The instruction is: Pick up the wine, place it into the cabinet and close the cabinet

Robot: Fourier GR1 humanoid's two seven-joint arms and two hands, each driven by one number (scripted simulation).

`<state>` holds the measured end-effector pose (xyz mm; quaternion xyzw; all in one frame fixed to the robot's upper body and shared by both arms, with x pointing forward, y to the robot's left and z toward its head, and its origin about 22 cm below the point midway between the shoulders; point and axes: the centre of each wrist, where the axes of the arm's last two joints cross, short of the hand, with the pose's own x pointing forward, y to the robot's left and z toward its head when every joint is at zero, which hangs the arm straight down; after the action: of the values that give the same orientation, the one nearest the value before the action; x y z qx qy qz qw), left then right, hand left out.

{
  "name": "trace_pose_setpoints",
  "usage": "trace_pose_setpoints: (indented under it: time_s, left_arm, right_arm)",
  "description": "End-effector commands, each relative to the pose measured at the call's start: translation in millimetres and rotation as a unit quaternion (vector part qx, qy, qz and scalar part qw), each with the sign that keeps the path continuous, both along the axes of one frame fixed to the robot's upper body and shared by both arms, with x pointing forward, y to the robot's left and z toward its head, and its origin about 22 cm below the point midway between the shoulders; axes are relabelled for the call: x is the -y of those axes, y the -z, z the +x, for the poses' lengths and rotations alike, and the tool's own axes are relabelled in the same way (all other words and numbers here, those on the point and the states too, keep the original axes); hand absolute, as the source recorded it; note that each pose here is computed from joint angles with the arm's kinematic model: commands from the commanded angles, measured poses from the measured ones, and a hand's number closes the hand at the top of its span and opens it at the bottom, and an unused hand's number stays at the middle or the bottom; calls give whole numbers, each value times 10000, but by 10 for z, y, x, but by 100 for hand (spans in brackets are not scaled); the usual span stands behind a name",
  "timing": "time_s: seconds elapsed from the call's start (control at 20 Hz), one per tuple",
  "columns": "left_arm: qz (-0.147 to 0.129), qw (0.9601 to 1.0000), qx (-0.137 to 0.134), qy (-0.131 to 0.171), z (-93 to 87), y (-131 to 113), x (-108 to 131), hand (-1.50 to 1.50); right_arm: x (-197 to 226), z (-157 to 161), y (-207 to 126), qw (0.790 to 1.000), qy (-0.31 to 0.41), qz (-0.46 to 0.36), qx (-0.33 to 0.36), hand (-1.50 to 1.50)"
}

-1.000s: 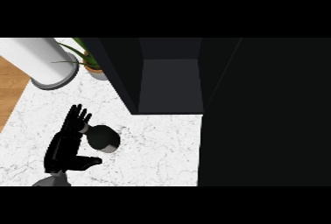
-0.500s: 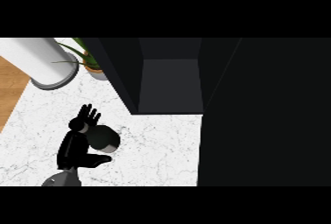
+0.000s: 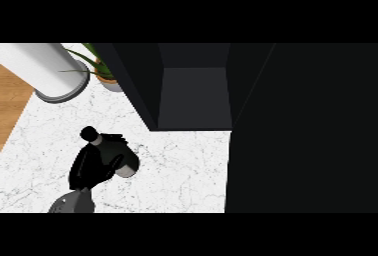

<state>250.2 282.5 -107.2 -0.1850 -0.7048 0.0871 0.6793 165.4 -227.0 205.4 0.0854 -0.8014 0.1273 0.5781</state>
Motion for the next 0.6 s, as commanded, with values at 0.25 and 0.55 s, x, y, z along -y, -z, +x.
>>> trace_pose_setpoints:
  time_s: [0.25,0.55]
  left_arm:
    - [697,9964,395,274,-22,-8,-88,150]
    - [1436,9848,568,-800,-466,-100,-494,150]
  right_arm:
    - [-4,-367,-144,9989,-238,223,326,-150]
    - [120,-229,-50,9992,-196,207,295,-150]
